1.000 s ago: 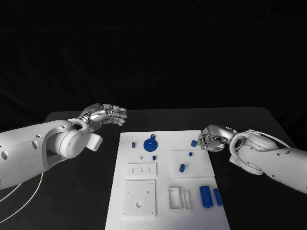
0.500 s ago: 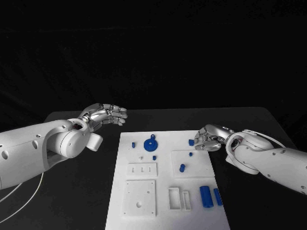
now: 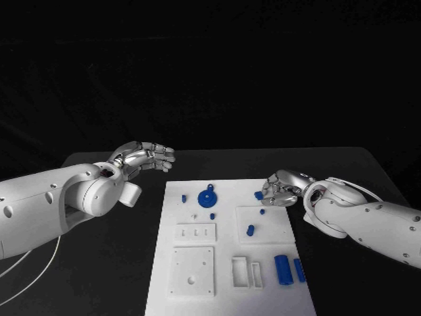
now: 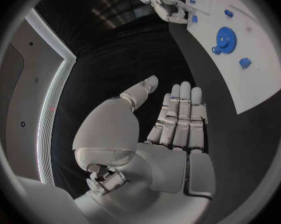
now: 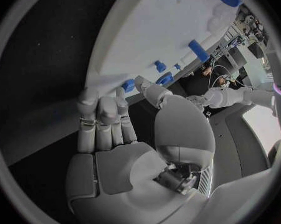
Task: Assemble the parts on the task board
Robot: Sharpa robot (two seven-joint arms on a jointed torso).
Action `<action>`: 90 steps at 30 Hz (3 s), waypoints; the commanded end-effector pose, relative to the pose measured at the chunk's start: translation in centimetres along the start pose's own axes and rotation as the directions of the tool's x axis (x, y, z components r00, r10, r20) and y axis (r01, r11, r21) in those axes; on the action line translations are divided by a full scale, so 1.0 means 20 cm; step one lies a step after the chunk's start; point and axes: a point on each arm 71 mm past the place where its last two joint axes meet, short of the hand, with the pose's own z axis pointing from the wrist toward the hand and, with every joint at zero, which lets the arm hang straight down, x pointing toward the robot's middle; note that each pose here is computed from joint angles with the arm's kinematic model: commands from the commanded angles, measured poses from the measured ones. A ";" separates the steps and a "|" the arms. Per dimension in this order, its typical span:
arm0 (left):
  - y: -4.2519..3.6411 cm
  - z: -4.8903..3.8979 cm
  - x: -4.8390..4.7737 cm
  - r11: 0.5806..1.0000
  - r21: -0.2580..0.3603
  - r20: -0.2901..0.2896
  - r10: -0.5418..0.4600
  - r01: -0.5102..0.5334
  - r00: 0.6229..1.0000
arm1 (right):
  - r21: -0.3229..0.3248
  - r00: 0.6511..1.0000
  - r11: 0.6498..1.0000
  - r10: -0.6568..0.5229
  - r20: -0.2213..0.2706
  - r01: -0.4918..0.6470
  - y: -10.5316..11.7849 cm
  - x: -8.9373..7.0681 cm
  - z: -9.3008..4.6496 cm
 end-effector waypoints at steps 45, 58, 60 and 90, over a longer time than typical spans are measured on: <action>-0.005 0.002 0.008 1.000 0.011 -0.011 -0.001 0.001 1.000 | -0.013 0.981 0.983 -0.180 0.071 0.181 0.12 0.08 0.06; -0.004 0.003 0.007 1.000 0.011 -0.011 0.000 0.000 1.000 | -0.022 0.981 0.984 -0.176 0.084 0.178 0.13 0.09 0.06; -0.005 0.003 0.007 1.000 0.011 -0.011 0.000 0.000 1.000 | -0.024 0.981 0.984 -0.174 0.088 0.177 0.13 0.09 0.06; -0.001 0.008 0.013 1.000 0.009 -0.012 0.000 0.000 1.000 | -0.123 0.978 0.976 0.191 0.089 -0.179 0.08 0.02 0.03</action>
